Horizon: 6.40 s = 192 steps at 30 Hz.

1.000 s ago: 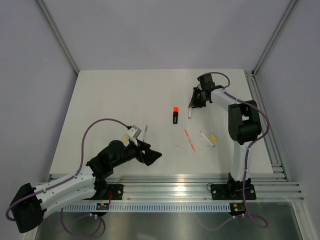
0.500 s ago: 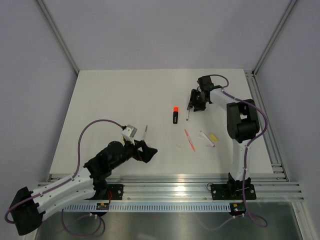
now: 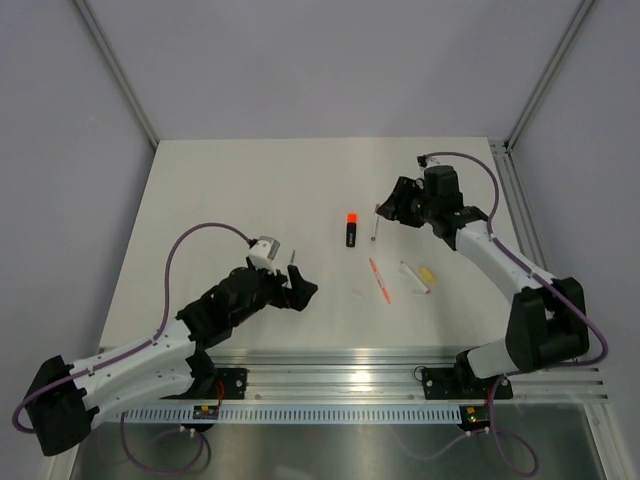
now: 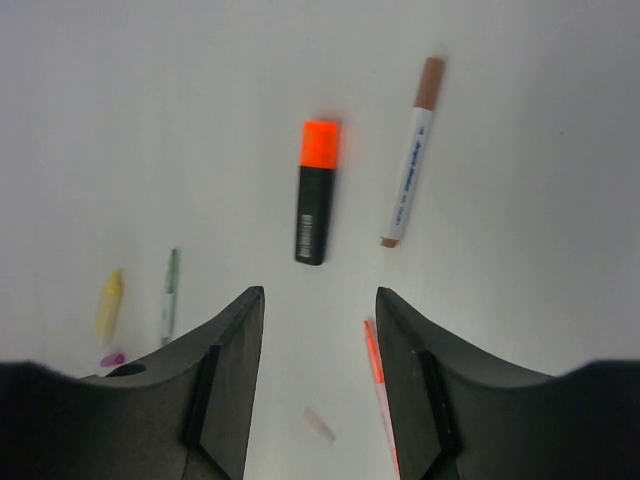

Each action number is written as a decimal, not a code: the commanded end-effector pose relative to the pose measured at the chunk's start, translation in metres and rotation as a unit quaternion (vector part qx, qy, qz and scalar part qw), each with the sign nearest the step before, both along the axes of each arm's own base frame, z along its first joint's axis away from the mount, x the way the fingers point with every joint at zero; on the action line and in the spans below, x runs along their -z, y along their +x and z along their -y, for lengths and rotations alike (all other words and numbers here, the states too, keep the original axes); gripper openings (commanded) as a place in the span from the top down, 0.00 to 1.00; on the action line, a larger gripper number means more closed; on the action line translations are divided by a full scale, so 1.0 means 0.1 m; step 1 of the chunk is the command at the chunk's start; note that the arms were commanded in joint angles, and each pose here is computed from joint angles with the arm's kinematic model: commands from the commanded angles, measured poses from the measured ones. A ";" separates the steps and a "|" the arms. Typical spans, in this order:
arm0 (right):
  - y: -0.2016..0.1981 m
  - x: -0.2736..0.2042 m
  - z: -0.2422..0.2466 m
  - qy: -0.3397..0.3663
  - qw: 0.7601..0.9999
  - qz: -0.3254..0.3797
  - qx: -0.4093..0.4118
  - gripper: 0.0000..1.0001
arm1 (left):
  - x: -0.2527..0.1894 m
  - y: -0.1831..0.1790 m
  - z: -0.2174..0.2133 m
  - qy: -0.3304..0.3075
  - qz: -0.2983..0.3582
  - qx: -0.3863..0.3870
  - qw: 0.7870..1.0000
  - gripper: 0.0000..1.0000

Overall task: Insert the pens into the pen caps
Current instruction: Place the pen at the center of the board, then pick up the pen from the center of the board.

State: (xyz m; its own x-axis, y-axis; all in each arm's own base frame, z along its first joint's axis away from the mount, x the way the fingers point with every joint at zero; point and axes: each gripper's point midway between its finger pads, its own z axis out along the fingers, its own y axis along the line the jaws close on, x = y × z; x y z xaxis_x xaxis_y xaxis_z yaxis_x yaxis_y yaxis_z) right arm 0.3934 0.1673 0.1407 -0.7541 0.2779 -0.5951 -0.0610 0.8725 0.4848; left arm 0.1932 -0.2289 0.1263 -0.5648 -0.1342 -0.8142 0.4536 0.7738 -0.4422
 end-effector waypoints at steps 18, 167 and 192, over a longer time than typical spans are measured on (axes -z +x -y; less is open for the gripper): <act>-0.87 -0.93 0.01 0.102 0.968 0.229 0.010 0.46 | -0.79 0.59 -1.22 0.149 -0.021 -0.228 0.962 0.15; -1.87 -1.30 -2.01 0.080 0.959 0.183 -0.202 0.60 | -1.35 -0.07 0.21 -0.038 0.156 0.023 0.987 1.00; -2.15 -1.85 -1.88 0.148 0.915 0.206 -0.313 1.00 | -1.58 -0.44 0.28 -0.085 0.148 0.101 0.980 0.34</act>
State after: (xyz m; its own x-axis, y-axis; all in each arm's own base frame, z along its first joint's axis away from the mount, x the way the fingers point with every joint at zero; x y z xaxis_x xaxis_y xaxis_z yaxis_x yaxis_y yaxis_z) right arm 0.1952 0.3596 0.2586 -0.6246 0.0333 -0.7802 -0.6109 0.6016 0.5147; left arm 0.1660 -0.2500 0.2359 -0.3621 -0.0921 -0.9276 0.6425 0.6963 -0.3199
